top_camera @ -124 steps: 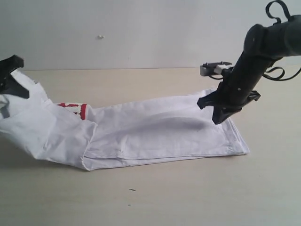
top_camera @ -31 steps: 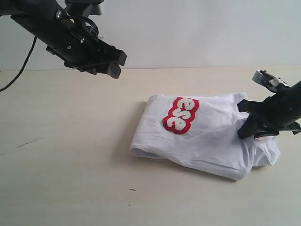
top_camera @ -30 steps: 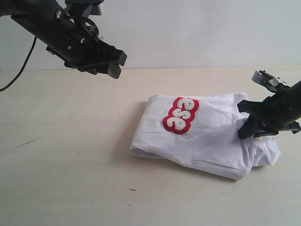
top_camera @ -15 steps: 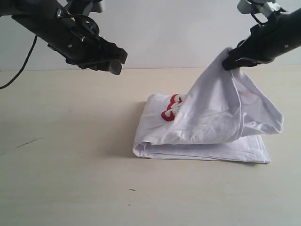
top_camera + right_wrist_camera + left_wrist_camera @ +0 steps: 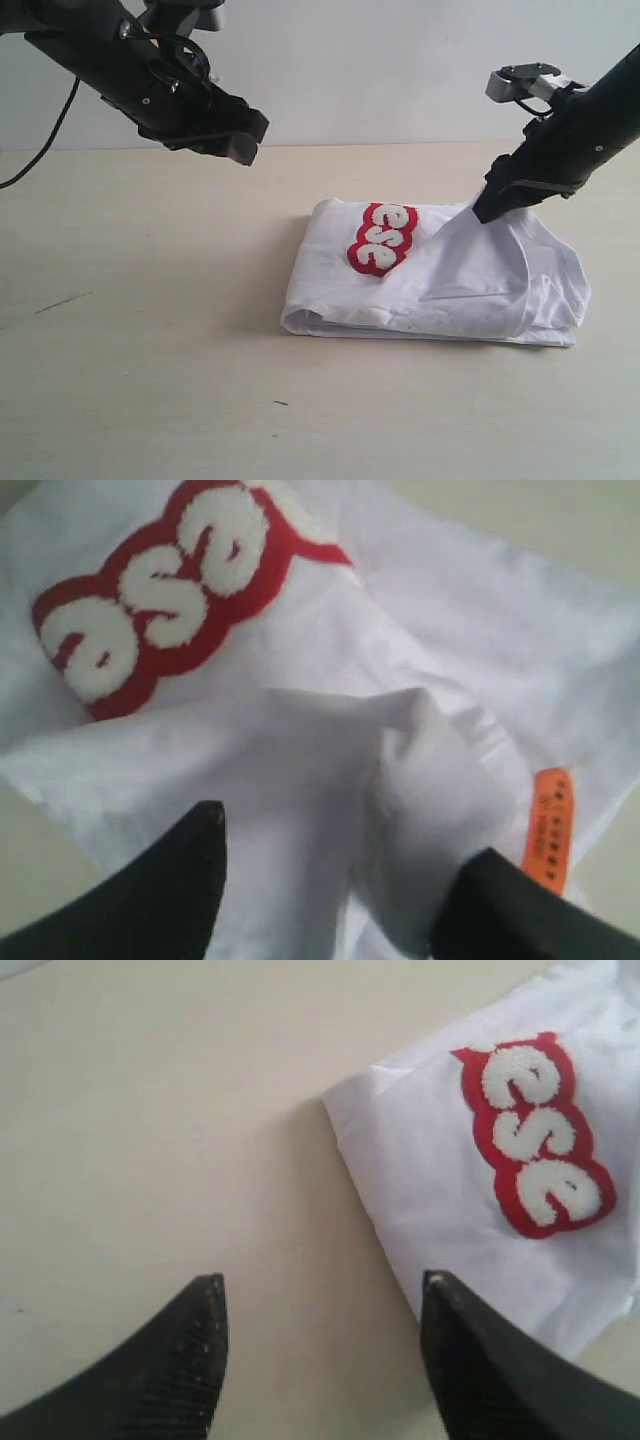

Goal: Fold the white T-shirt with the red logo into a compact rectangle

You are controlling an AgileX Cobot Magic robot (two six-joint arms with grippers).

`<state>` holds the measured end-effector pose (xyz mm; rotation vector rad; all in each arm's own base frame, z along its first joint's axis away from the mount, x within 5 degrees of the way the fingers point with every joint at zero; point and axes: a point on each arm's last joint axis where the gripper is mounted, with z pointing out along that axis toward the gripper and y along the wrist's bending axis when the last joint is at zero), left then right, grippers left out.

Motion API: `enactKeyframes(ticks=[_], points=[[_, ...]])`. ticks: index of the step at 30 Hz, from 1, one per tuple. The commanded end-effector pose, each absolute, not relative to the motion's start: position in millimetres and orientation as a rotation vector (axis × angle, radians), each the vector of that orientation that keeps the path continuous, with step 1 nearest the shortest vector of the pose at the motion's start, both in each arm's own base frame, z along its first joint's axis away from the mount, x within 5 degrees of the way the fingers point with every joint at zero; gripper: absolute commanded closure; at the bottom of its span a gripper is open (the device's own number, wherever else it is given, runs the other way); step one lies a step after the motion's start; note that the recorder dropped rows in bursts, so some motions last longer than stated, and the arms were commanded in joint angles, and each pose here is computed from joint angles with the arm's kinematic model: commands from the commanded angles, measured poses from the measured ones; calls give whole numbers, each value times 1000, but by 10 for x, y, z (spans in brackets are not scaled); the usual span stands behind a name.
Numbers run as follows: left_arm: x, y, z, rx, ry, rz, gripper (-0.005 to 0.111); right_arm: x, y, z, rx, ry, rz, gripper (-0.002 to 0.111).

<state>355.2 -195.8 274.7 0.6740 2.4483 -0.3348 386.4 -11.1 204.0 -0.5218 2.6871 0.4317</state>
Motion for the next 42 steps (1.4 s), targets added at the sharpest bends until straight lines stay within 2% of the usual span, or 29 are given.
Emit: enactKeyframes(ticks=[1,2,5,10,12,17,21,27,28,31,32,36,42], points=[[3516,-1938,2755,704,2463,-326,50,3816,-45,2202,-560,2715,571,48],[3515,-1938,2754,705,2465,-326,50,3841,-23,2329,-535,2677,598,48],[3513,-1937,2753,706,2467,-326,50,3797,-28,2362,-405,2741,617,48],[3502,-1933,2745,712,2482,-326,50,3580,-81,2048,-254,3050,632,51],[3486,-1928,2735,721,2502,-325,50,3560,-105,1936,-217,3055,577,51],[3467,-1922,2724,731,2525,-323,50,3481,-288,1786,-68,3171,255,51],[3462,-1923,2722,728,2531,-329,50,3551,-344,1692,25,3153,162,51],[3462,-1923,2722,728,2531,-329,50,3620,-162,2025,-54,3017,461,52],[3462,-1923,2722,728,2531,-329,50,3587,-112,2033,-75,2994,539,52],[3461,-1923,2721,729,2533,-329,50,3523,-113,1924,-78,3034,538,52],[3457,-1921,2719,730,2537,-328,50,3507,-125,1862,-85,3055,521,52],[3450,-1919,2715,734,2546,-328,50,3527,-376,1720,61,3110,107,52],[3457,-1921,2719,731,2538,-328,50,3631,-473,1706,92,3002,-50,52]])
